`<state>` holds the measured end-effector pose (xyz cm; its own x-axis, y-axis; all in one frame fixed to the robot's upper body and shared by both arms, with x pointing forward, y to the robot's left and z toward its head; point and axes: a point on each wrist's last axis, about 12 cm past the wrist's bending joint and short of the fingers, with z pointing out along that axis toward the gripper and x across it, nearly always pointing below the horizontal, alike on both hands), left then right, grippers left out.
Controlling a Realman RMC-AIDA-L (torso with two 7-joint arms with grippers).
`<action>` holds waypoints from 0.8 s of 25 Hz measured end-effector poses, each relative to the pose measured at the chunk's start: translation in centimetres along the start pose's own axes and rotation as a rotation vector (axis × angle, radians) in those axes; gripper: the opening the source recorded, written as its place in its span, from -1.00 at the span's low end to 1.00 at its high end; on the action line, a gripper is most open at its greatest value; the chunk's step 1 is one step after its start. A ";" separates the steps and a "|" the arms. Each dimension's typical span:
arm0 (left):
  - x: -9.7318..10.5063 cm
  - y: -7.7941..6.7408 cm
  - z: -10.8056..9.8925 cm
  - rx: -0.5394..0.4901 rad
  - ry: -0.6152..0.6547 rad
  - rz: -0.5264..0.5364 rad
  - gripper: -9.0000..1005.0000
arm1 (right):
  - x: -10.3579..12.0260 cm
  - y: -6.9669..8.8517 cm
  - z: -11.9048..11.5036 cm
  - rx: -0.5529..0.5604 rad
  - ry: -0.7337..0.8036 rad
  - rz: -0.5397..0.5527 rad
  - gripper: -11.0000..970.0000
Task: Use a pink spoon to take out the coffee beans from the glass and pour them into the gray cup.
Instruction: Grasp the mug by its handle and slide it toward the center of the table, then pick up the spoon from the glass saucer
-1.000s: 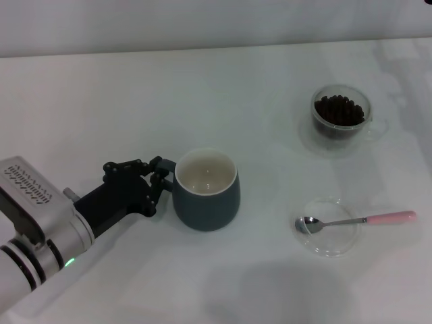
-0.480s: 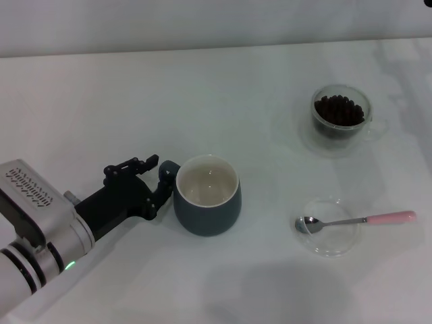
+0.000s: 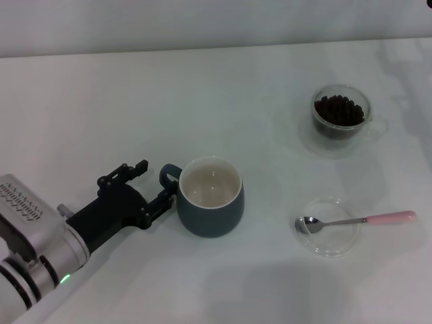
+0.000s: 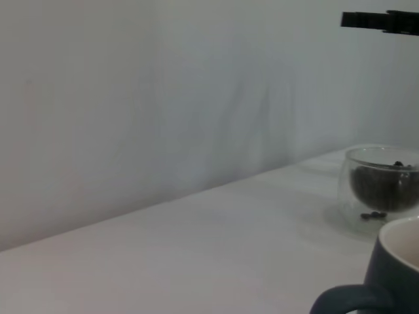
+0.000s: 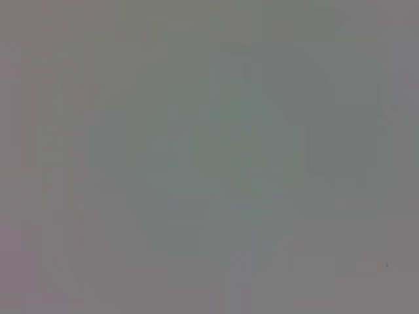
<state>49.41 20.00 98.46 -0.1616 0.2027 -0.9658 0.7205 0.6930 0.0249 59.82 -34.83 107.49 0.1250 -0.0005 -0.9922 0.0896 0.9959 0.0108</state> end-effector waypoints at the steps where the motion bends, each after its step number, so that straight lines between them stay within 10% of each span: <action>1: 0.1 0.0 -0.1 -0.005 -0.004 -0.005 0.36 | 0.0 0.0 0.0 0.001 0.000 0.000 0.57; 9: 1.1 -0.1 -2.4 -0.074 -0.045 -0.070 0.36 | 0.0 -0.6 -0.1 0.038 0.001 0.029 0.56; 20: 1.4 5.2 -8.4 -0.654 -0.290 -0.306 0.34 | 1.8 -3.0 -3.2 0.121 0.043 0.290 0.55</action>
<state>47.27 29.66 99.41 -0.0414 -0.1905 -0.9808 0.1132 0.9744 -0.1940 56.63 -37.53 105.25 0.1213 0.2879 -0.9499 0.1739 0.9360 0.3059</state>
